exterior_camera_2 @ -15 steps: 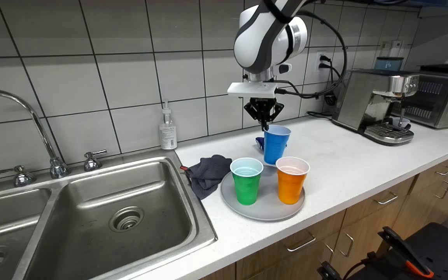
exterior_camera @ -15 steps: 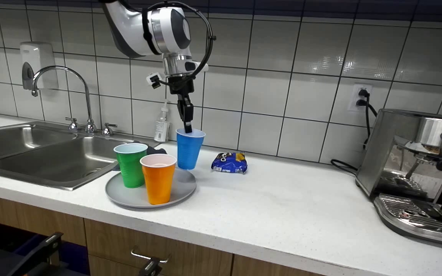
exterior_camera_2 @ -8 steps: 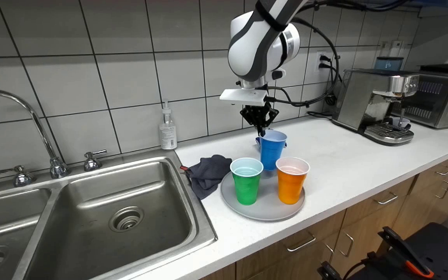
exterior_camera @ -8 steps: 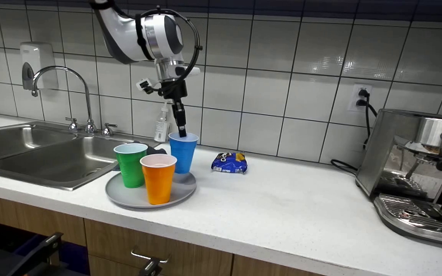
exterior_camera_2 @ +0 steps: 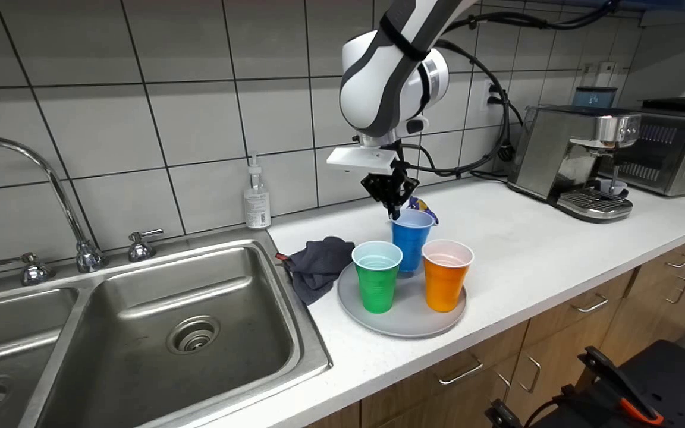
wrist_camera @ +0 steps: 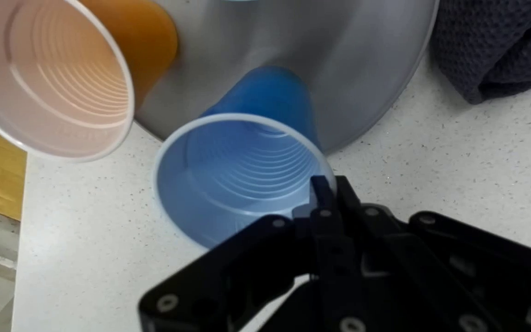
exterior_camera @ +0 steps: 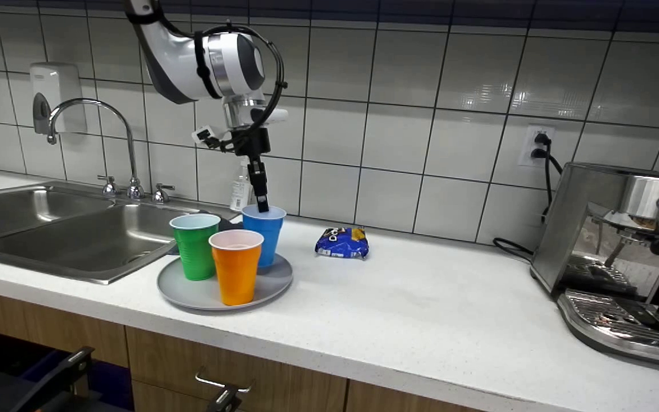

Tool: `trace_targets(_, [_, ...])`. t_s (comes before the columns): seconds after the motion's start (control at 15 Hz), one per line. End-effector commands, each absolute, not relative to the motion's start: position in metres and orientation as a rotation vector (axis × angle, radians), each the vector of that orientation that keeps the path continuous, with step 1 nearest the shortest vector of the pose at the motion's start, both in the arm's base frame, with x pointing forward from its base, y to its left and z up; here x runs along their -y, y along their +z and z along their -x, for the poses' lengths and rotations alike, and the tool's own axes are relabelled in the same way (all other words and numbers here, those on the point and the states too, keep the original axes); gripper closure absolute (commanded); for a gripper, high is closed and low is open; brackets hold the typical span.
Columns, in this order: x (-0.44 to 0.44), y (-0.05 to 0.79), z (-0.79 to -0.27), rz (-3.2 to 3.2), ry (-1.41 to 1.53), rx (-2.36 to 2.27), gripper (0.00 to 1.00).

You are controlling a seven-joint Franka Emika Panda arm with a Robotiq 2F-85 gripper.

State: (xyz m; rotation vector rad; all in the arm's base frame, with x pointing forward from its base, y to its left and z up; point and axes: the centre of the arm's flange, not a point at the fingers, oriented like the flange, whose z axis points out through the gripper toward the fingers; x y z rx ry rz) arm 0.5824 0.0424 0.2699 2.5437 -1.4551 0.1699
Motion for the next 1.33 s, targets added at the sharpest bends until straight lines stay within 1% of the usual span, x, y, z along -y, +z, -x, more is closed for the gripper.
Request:
trace_targets(0.0, [-0.050, 0.268, -0.586, -2.502, 0.172, 1.478, 0.99])
trace_targets(0.6, [-0.051, 0.257, -0.588, -2.480, 0.161, 1.495, 0.99])
trace_targets(0.67, [-0.051, 0.257, -0.587, -2.477, 0.159, 1.495, 0.70])
trace_targets(0.73, [-0.051, 0.257, -0.587, -2.478, 0.156, 1.494, 0.69])
trace_targets(0.87, [-0.051, 0.257, -0.587, -2.480, 0.154, 1.491, 0.56])
trace_targets(1.27, [-0.047, 0.266, -0.587, -2.492, 0.154, 1.495, 0.11])
